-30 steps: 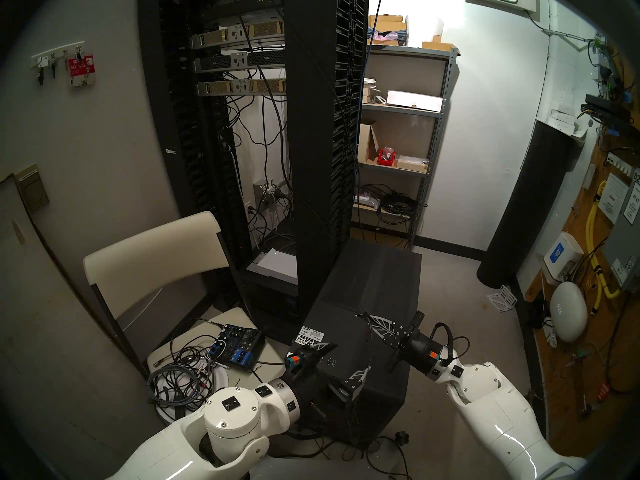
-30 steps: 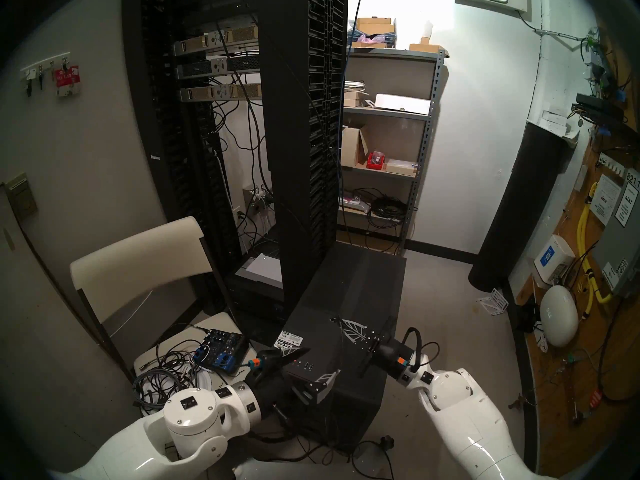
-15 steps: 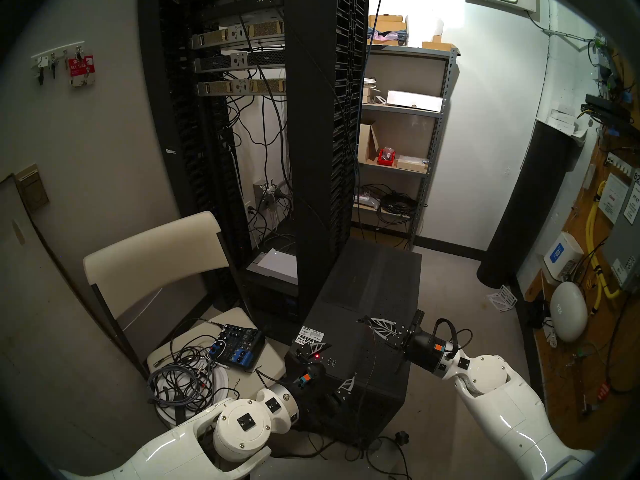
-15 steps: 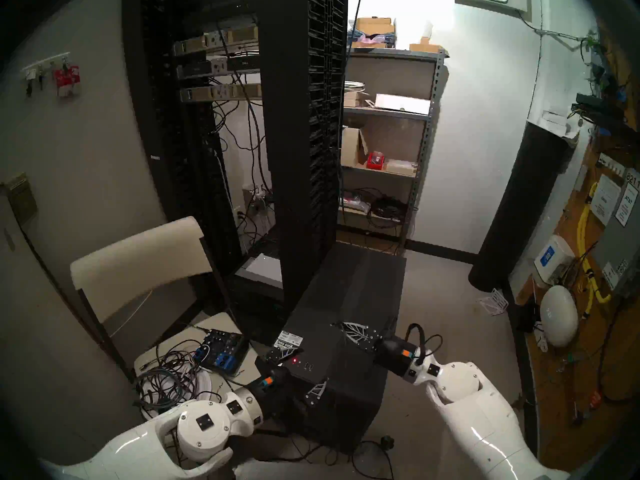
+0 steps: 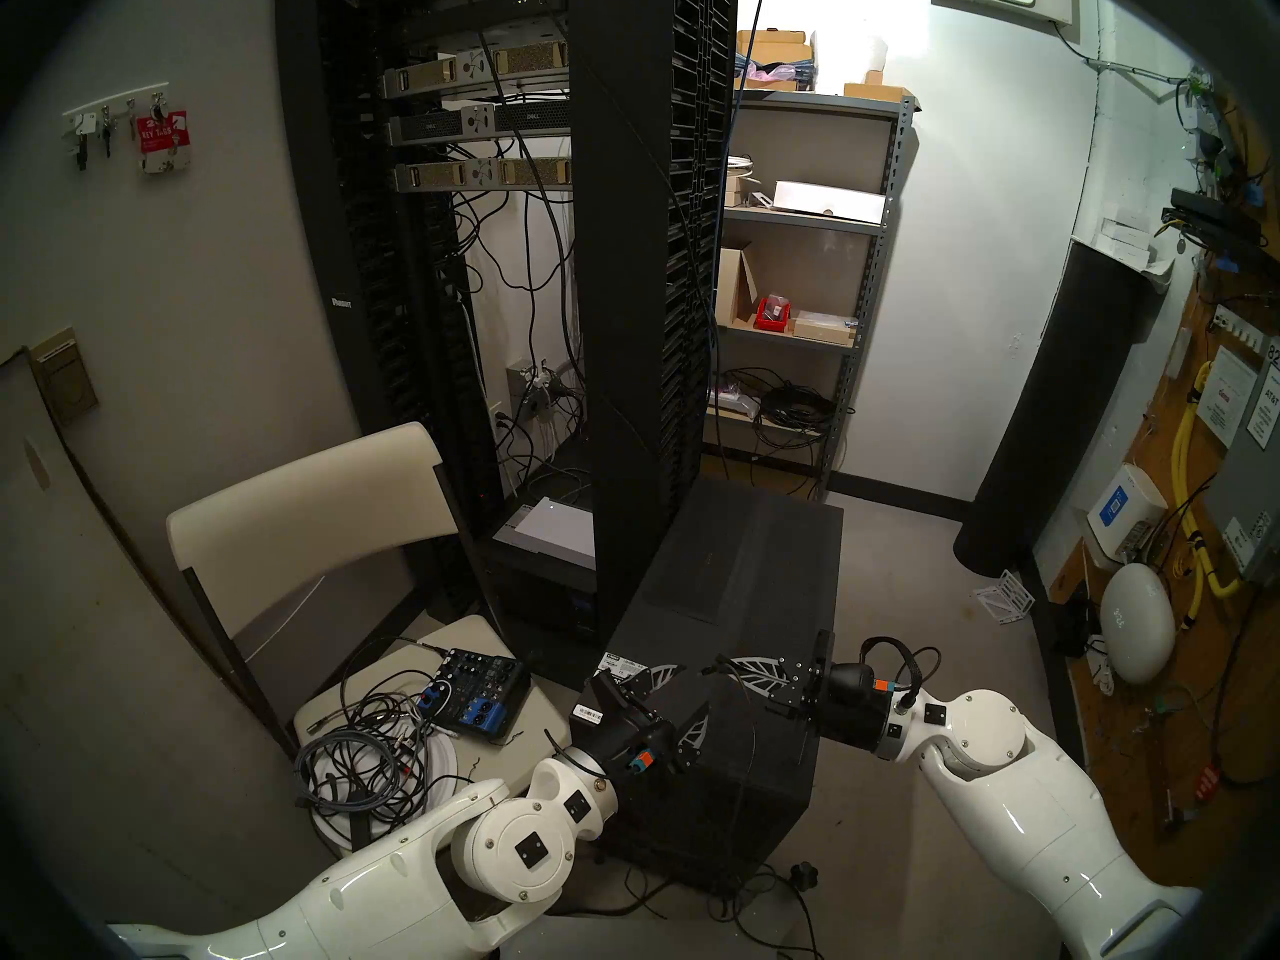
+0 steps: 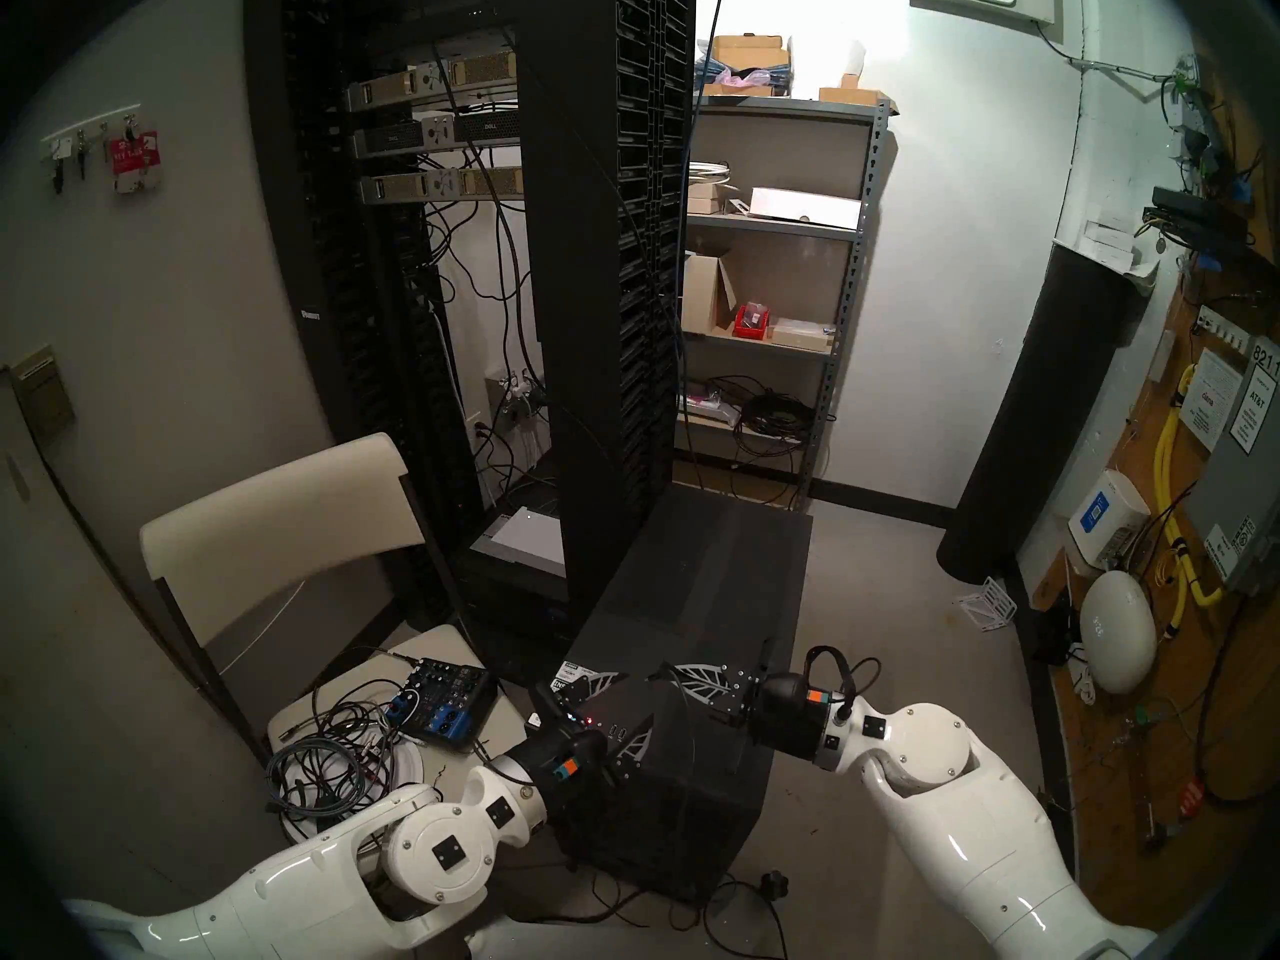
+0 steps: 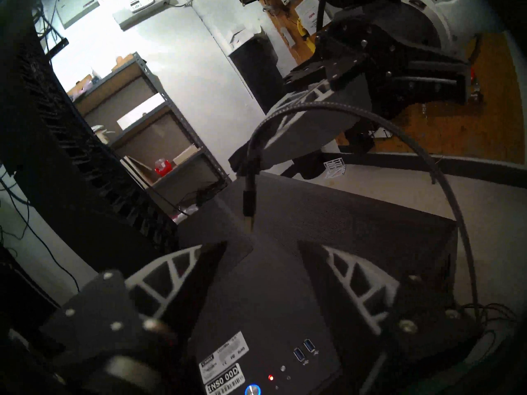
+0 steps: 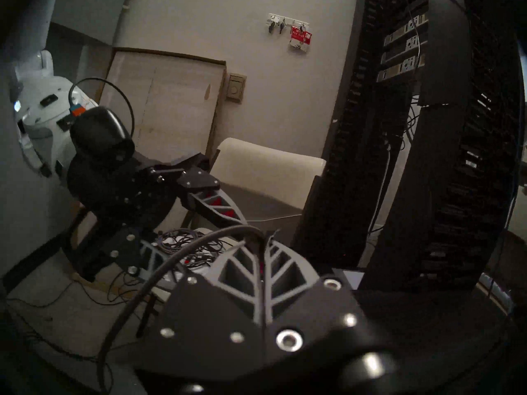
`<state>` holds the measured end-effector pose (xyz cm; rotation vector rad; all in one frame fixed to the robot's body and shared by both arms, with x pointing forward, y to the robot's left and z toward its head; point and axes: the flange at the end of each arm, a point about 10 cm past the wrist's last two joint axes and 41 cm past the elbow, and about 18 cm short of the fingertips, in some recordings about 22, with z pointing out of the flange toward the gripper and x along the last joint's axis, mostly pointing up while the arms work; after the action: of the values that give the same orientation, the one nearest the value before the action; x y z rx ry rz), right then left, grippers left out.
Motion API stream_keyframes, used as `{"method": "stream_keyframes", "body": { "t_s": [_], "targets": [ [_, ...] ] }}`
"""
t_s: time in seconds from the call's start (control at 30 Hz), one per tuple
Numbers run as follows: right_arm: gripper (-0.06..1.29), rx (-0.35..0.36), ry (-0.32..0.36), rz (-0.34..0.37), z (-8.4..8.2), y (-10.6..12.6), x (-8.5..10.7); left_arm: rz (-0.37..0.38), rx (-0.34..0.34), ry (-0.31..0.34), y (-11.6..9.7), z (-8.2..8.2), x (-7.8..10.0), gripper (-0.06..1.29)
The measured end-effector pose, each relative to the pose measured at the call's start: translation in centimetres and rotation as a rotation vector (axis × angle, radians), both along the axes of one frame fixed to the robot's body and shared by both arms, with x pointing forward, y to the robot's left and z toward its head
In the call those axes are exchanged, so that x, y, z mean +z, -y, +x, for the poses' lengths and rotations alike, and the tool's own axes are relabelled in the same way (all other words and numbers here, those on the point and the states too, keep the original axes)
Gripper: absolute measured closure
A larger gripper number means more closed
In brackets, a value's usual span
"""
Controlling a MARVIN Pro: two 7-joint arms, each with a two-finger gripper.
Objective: Insert the cable into the workstation's USB slot
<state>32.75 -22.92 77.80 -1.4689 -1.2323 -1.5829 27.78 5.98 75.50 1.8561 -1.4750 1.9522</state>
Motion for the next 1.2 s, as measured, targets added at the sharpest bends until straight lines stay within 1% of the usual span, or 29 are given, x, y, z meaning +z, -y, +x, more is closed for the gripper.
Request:
{"method": "stream_keyframes", "body": {
  "t_s": [0.03,0.1,0.13,0.2,0.23,0.33,0.4,0.47,0.53,0.63,0.73,0.77,0.8,0.87,1.0,1.03,1.07,1.13,1.2],
  "targets": [
    [1.25,0.015,-0.023,0.007,-0.1,0.0,0.1,0.004,-0.003,0.017,0.3,0.1,-0.1,0.32],
    [1.25,0.033,-0.054,0.016,-0.3,0.0,0.3,0.008,-0.005,0.038,0.6,0.2,-0.3,0.38],
    [1.25,0.049,-0.082,0.024,-0.4,0.1,0.5,0.01,-0.006,0.056,0.9,0.4,-0.5,0.51],
    [1.25,0.065,-0.111,0.033,-0.5,0.2,0.7,0.011,-0.006,0.076,1.1,0.5,-0.7,0.64],
    [1.25,0.08,-0.136,0.04,-0.6,0.3,0.8,0.01,-0.004,0.093,1.3,0.6,-0.9,0.78],
    [1.25,0.102,-0.175,0.051,-0.8,0.6,1.0,0.005,0.006,0.124,1.5,0.8,-1.1,0.72],
    [1.25,0.12,-0.203,0.053,-0.8,0.8,1.2,-0.004,0.019,0.153,1.5,1.1,-1.2,0.75],
    [1.25,0.128,-0.215,0.053,-0.9,0.9,1.2,-0.011,0.027,0.171,1.5,1.3,-1.2,0.75],
    [1.25,0.133,-0.222,0.05,-0.8,1.0,1.3,-0.02,0.036,0.186,1.5,1.4,-1.0,0.71],
    [1.25,0.135,-0.222,0.043,-0.7,1.2,1.3,-0.038,0.056,0.202,1.3,1.6,-0.9,0.74],
    [1.25,0.131,-0.218,0.034,-0.5,1.3,1.3,-0.05,0.066,0.204,1.2,1.4,-0.9,0.84],
    [1.25,0.125,-0.215,0.031,-0.4,1.4,1.1,-0.058,0.07,0.201,1.2,1.2,-0.9,0.91],
    [1.25,0.119,-0.211,0.032,-0.3,1.5,1.1,-0.063,0.074,0.194,1.1,1.1,-1.0,0.94],
    [1.25,0.111,-0.209,0.034,-0.1,1.6,0.9,-0.072,0.077,0.183,1.1,0.8,-1.1,0.95],
    [1.25,0.1,-0.21,0.045,0.1,1.6,0.8,-0.093,0.076,0.158,1.2,0.2,-1.3,0.95],
    [1.25,0.098,-0.209,0.048,0.2,1.6,0.8,-0.098,0.071,0.148,1.3,0.0,-1.4,0.93],
    [1.25,0.097,-0.208,0.051,0.2,1.5,0.9,-0.101,0.066,0.139,1.4,-0.2,-1.5,0.88],
    [1.25,0.095,-0.205,0.055,0.3,1.5,1.0,-0.109,0.047,0.117,1.6,-0.8,-1.8,0.71],
    [1.25,0.094,-0.201,0.058,0.4,1.5,1.1,-0.116,0.027,0.096,1.9,-1.3,-2.0,0.6]
  ]
}}
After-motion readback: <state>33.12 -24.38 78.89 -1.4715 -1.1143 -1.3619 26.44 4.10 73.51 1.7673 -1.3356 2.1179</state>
